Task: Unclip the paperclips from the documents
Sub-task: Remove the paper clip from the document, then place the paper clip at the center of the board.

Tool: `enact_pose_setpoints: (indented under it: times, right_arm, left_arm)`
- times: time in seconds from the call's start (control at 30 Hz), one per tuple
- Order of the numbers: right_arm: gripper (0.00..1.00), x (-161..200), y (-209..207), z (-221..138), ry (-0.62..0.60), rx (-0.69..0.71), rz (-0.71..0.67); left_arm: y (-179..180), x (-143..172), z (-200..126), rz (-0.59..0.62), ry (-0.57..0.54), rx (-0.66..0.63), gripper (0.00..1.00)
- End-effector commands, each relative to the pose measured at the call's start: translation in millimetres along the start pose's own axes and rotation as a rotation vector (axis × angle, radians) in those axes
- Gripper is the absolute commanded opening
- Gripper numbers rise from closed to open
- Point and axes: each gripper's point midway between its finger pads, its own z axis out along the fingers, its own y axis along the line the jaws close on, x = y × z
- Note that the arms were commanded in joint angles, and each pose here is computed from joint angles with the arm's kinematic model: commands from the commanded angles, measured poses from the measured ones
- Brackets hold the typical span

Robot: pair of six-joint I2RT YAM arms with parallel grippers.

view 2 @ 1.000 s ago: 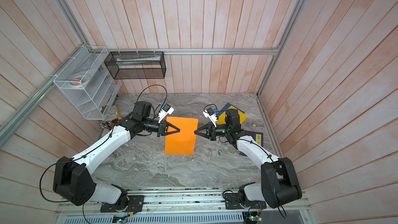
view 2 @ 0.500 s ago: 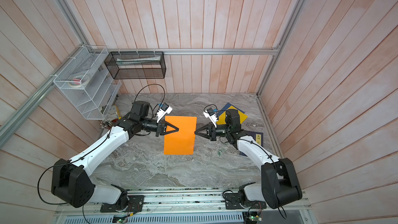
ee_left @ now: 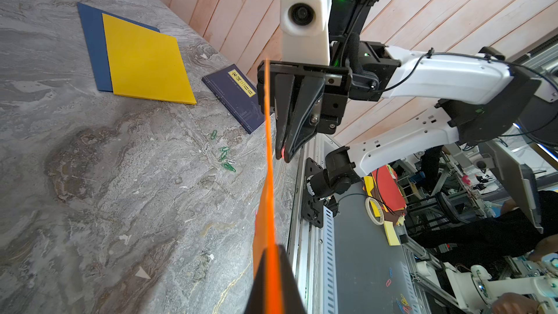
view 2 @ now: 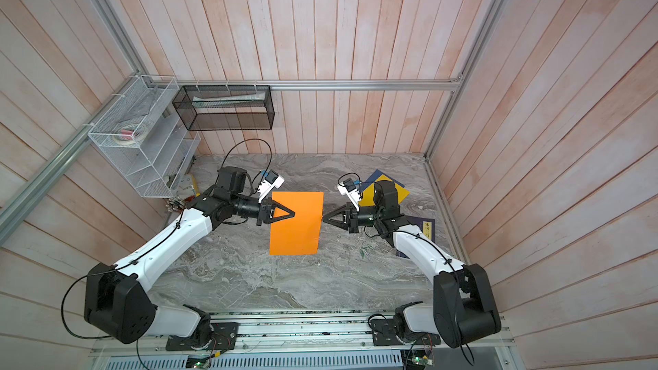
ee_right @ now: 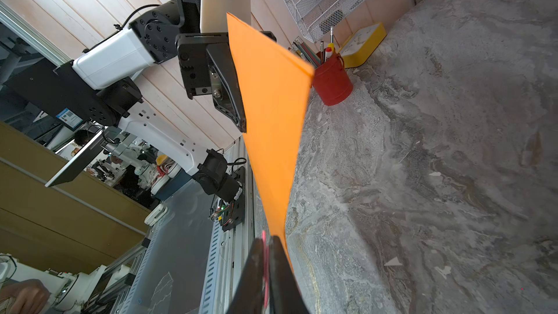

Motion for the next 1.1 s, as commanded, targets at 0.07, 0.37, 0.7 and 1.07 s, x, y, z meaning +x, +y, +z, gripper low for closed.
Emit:
enact_pose_setpoints:
  times: [0.07, 0.37, 0.7, 1.07]
  right_arm:
    - [0.1, 3.0, 0.0, -5.5, -0.01, 0.034, -0.001]
    - [0.03, 23.7, -49.5, -30.8, -0.062, 0.316, 0.161]
    - [0.02, 87.4, -110.2, -85.1, -0.068, 0.674, 0.43]
    - [0.02, 132.9, -152.3, -94.3, 0.063, 0.804, 0.603]
  left_arm:
    - [-1.5, -1.6, -4.9, 0.029, -0.009, -0.02, 0.0]
    - [0.4, -1.4, -5.8, 0.028, -0.01, -0.03, 0.0]
    - [1.9, -0.8, -5.6, 0.028, -0.01, -0.032, 0.0]
    - [3.1, -2.0, -4.9, 0.023, -0.006, -0.03, 0.0]
